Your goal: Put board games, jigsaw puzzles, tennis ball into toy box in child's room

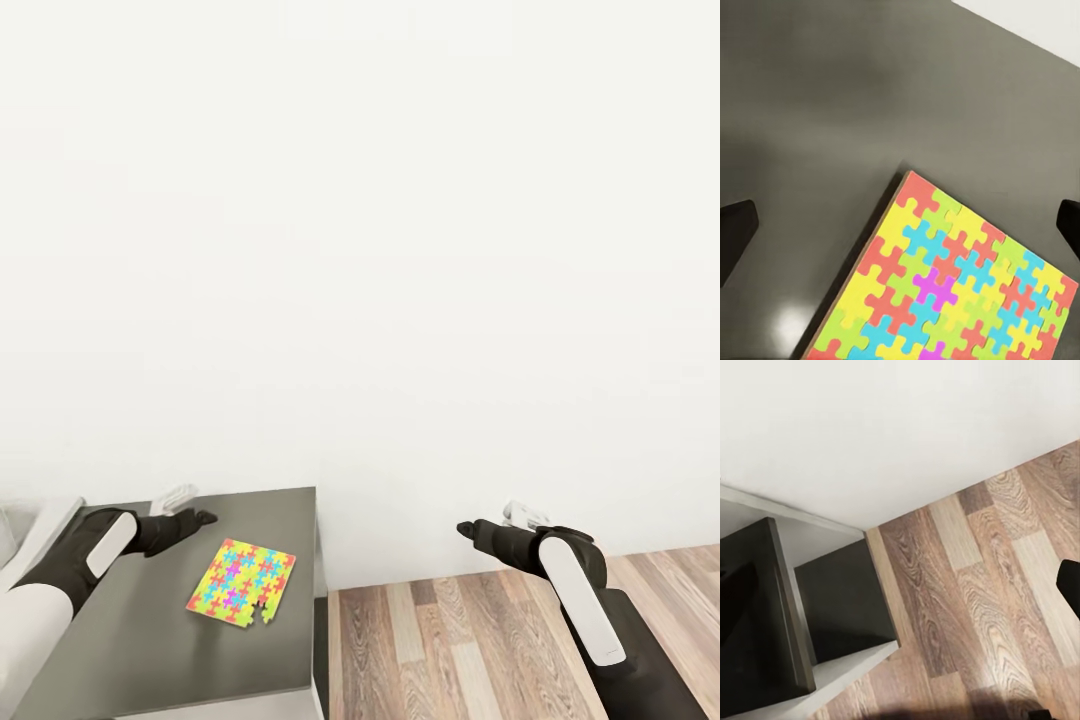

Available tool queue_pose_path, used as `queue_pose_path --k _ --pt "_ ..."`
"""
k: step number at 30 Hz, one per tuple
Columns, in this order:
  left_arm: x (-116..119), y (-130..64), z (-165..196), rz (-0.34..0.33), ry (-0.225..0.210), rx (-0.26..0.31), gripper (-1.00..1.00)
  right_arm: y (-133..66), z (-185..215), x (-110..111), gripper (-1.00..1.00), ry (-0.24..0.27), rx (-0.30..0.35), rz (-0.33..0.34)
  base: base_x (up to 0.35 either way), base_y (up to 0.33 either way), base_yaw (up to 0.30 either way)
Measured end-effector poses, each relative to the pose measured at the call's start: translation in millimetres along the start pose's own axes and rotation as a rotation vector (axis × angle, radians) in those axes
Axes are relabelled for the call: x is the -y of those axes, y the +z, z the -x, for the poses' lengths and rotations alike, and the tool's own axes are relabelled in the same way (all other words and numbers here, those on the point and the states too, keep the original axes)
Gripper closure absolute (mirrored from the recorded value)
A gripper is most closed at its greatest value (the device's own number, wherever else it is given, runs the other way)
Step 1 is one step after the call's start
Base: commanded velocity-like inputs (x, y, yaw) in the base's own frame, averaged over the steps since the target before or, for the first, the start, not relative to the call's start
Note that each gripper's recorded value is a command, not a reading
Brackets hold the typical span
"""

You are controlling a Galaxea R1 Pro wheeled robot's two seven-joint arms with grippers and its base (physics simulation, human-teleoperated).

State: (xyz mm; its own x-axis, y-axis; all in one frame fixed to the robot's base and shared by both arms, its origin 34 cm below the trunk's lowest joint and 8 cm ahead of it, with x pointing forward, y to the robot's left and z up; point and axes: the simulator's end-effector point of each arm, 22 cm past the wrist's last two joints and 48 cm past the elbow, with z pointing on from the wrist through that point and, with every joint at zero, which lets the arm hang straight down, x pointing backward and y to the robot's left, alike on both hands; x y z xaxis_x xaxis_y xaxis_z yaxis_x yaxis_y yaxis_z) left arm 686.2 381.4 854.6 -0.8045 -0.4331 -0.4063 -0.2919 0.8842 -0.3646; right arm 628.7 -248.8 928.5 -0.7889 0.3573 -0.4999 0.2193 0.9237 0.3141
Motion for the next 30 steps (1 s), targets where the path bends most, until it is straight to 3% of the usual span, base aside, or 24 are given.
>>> queue_pose_path --k 7,15,30 --pt "-3.3 6.2 -7.2 0.049 0.002 -0.013 -1.0 1.6 -0.5 -0.2 -1.0 0.002 -0.002 0.001 0.003 -0.003 0.0" --pt "-16.0 17.7 -24.7 0.176 0.015 -0.044 -1.0 6.1 -2.6 -1.7 -1.0 0.003 -0.013 0.003 0.0 0.0 0.0" --pt "-17.1 29.2 -36.9 0.183 0.013 -0.069 -1.0 15.1 -7.8 0.0 -1.0 0.009 -0.03 0.0 0.0 0.0 0.0"
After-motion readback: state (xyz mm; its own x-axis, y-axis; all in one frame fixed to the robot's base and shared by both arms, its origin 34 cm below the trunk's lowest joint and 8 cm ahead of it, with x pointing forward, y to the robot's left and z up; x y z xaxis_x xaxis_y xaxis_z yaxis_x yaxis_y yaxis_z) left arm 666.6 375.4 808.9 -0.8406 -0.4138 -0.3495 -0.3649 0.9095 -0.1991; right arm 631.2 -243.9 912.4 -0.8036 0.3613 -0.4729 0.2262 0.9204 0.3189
